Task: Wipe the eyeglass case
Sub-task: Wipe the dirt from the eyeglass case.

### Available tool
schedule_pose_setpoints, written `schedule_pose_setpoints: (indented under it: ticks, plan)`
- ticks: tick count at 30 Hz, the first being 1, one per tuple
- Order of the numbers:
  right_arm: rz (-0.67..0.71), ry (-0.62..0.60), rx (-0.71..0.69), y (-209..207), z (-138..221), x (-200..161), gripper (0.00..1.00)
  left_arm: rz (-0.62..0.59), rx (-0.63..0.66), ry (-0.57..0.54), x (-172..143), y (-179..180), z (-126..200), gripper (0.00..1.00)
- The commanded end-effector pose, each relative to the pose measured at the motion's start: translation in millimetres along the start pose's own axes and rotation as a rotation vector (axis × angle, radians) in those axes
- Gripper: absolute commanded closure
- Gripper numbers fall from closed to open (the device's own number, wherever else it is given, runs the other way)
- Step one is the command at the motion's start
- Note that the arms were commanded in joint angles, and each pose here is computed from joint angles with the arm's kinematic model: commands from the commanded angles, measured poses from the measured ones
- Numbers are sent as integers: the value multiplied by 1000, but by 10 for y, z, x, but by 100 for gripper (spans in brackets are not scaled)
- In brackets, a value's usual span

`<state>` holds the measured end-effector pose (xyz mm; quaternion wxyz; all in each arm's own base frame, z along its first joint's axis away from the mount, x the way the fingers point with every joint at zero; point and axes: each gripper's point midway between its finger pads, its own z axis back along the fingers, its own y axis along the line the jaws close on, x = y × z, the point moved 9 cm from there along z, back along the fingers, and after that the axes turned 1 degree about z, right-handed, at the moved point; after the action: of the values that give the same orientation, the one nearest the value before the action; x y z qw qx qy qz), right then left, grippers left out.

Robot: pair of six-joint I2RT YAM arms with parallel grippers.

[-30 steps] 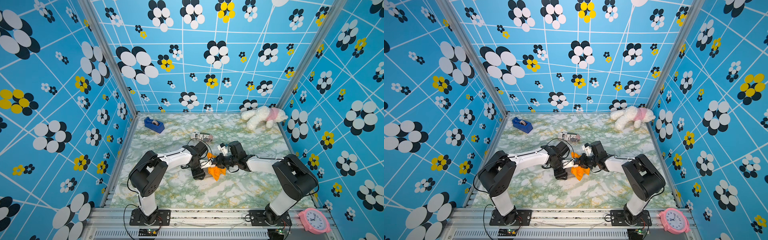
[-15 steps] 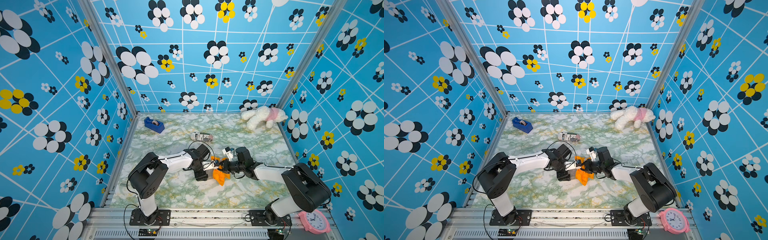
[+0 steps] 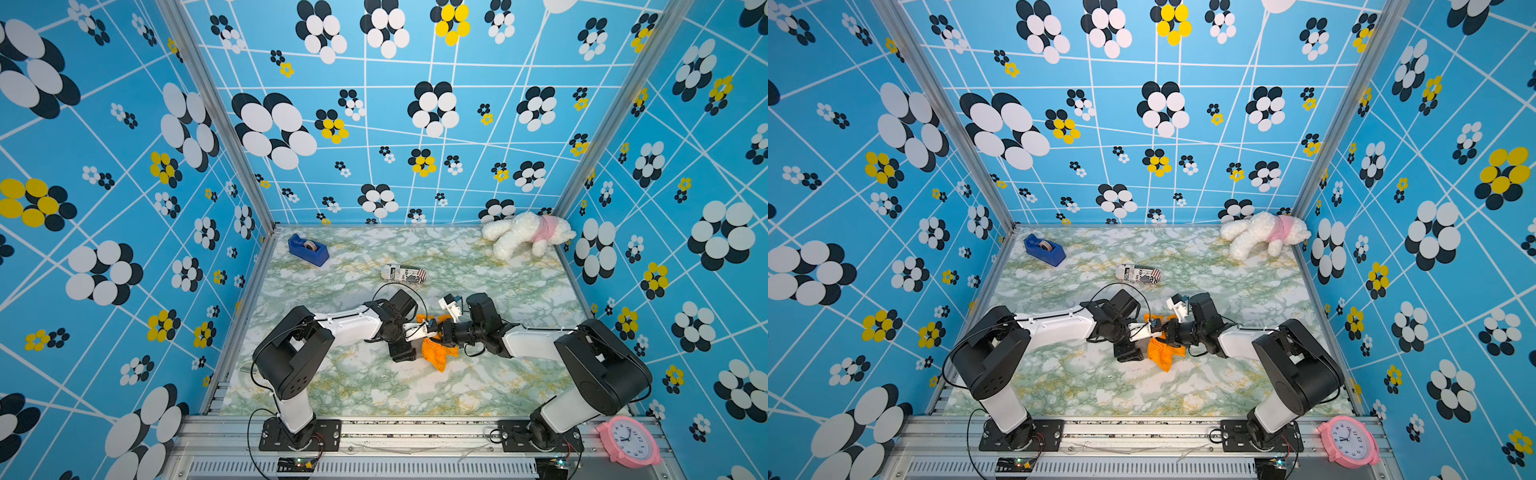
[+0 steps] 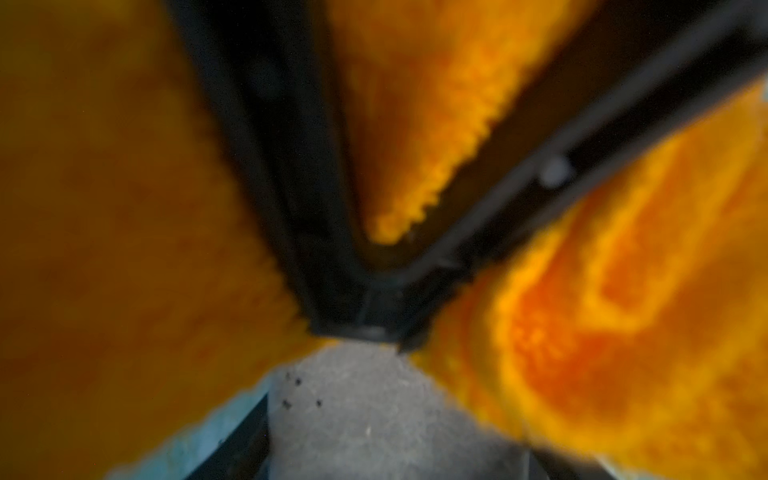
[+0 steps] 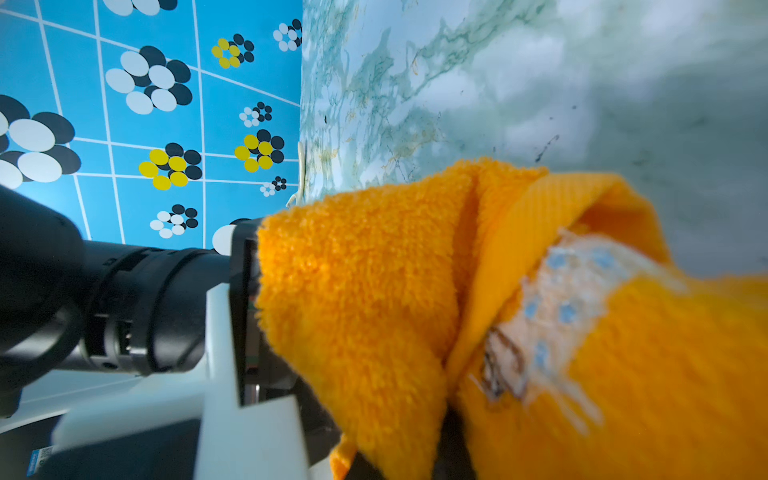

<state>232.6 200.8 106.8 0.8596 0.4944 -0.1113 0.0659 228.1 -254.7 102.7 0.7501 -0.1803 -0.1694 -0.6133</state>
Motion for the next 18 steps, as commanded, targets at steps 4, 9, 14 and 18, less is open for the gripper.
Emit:
schedule_pose_setpoints:
  ticks: [4,9,14,18]
  plan:
    - [-167,169,-156,-381,-37,-417,100,-72,93,-231,350,142,149,68]
    - [-196,139,-293,-545,413,-436,100,-79,91,-216,315,123,140,68]
    - [-178,94,-299,-414,535,-328,100,-80,99,-226,344,138,161,68]
    - [-154,101,-245,-261,322,-262,100,-81,100,-225,361,137,152,69]
